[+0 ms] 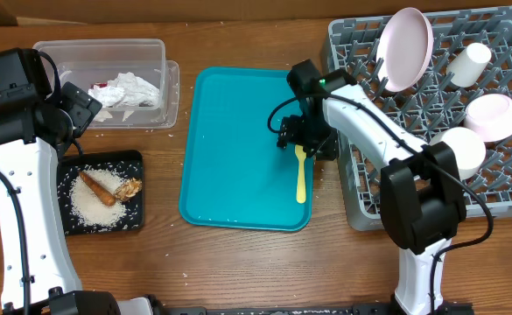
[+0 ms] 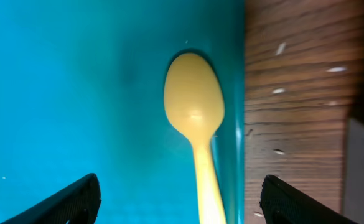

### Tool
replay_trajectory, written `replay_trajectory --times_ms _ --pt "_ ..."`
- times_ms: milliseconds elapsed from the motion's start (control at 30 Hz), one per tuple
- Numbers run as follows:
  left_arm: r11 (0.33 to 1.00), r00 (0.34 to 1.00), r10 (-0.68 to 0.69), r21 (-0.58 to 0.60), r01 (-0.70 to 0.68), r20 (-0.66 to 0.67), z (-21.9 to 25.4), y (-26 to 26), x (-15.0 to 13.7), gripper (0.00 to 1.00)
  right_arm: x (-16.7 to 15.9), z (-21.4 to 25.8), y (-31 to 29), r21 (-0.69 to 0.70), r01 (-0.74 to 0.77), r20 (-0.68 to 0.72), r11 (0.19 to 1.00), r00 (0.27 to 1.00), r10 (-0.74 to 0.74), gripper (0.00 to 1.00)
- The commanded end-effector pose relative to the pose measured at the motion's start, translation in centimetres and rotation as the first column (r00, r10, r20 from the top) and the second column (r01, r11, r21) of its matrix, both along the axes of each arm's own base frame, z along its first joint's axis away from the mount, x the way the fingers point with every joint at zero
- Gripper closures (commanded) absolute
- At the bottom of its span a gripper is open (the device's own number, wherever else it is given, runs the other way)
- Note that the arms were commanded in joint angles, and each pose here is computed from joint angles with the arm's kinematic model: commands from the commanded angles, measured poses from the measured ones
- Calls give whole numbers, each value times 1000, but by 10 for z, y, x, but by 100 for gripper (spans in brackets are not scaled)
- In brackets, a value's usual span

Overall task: Sort waste into correct bins and load items into the dishwasher
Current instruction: 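Move the right gripper over the yellow spoon on the teal tray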

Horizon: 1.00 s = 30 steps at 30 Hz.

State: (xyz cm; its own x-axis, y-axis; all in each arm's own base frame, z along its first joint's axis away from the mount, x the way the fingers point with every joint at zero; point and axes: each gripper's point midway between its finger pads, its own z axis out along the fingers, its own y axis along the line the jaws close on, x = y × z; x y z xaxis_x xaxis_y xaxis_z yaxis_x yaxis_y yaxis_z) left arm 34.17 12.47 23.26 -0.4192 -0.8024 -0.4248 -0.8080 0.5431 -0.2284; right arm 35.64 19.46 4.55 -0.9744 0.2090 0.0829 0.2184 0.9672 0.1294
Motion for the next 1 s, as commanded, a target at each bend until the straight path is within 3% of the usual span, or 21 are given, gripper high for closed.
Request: replay_trajectory --times_ms 0,267,467,633,800,833,867,967 --pt "1000 1000 21 4 -21 -1 -1 2 1 0 -15 -18 7 11 -7 -36 1000 999 7 16" --pt "1000 1000 21 4 -21 -1 -1 2 1 0 -13 -27 32 35 -62 34 997 998 61 18" --pt "1000 1000 21 4 -21 -1 -1 2 1 0 -5 -22 10 -162 -32 101 986 994 49 20" --pt "1000 1000 21 4 -21 -1 -1 2 1 0 7 9 -2 -203 1 116 979 993 24 27" --pt "1000 1000 21 4 -21 -1 -1 2 1 0 -7 -10 -2 -187 -9 64 982 998 21 58" --pt "1000 1000 21 4 -21 -1 -1 2 1 0 -11 -12 3 -155 -11 47 988 999 19 71" --pt "1000 1000 21 4 -21 -1 -1 2 1 0 -14 -13 10 -126 -16 35 992 999 21 76" --pt "1000 1000 21 4 -21 -1 -1 2 1 0 -15 -13 20 -112 -36 46 993 998 41 70"
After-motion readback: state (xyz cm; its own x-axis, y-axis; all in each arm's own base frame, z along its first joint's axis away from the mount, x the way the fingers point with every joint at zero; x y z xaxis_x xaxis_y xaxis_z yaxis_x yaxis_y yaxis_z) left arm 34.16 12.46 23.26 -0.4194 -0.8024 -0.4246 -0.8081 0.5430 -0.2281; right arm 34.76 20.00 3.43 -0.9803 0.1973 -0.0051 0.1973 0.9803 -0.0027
